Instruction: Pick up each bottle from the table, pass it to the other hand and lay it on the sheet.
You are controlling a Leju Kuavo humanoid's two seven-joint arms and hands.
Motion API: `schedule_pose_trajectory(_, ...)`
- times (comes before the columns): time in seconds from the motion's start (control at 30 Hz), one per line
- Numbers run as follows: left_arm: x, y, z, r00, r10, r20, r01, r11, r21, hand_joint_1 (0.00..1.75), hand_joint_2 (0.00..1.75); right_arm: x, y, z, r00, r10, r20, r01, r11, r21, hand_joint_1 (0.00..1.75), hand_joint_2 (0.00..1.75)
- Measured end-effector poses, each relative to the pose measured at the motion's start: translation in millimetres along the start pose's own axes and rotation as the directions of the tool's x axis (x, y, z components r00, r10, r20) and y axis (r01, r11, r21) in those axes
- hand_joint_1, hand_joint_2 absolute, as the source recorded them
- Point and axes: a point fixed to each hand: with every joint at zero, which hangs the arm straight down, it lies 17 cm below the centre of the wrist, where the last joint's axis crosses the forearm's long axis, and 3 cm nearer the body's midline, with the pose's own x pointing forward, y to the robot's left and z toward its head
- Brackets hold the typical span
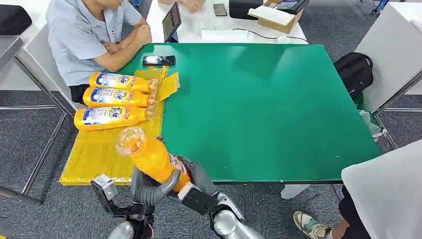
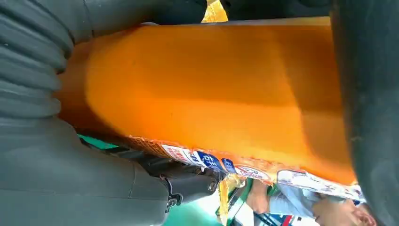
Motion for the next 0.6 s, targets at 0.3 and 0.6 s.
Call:
schedule_pose_trajectory(0.3, -8, 1, -4, 0.995, 0.086, -0.056, -0.086, 0.996, 0.001, 1.75, 1.75, 0, -1, 0, 1.000, 0.015, 0.000, -0.015, 0.999, -0.029, 0.00, 0.00)
schedule_pose_trajectory(0.6, 7, 64, -15, 0.972, -0.237, 0.012, 0.228, 0.948, 0.220, 1.75, 1.75, 10, 2, 2, 0.997, 0.058, 0.044, -0.055, 0.995, -0.078, 0.00, 0.00)
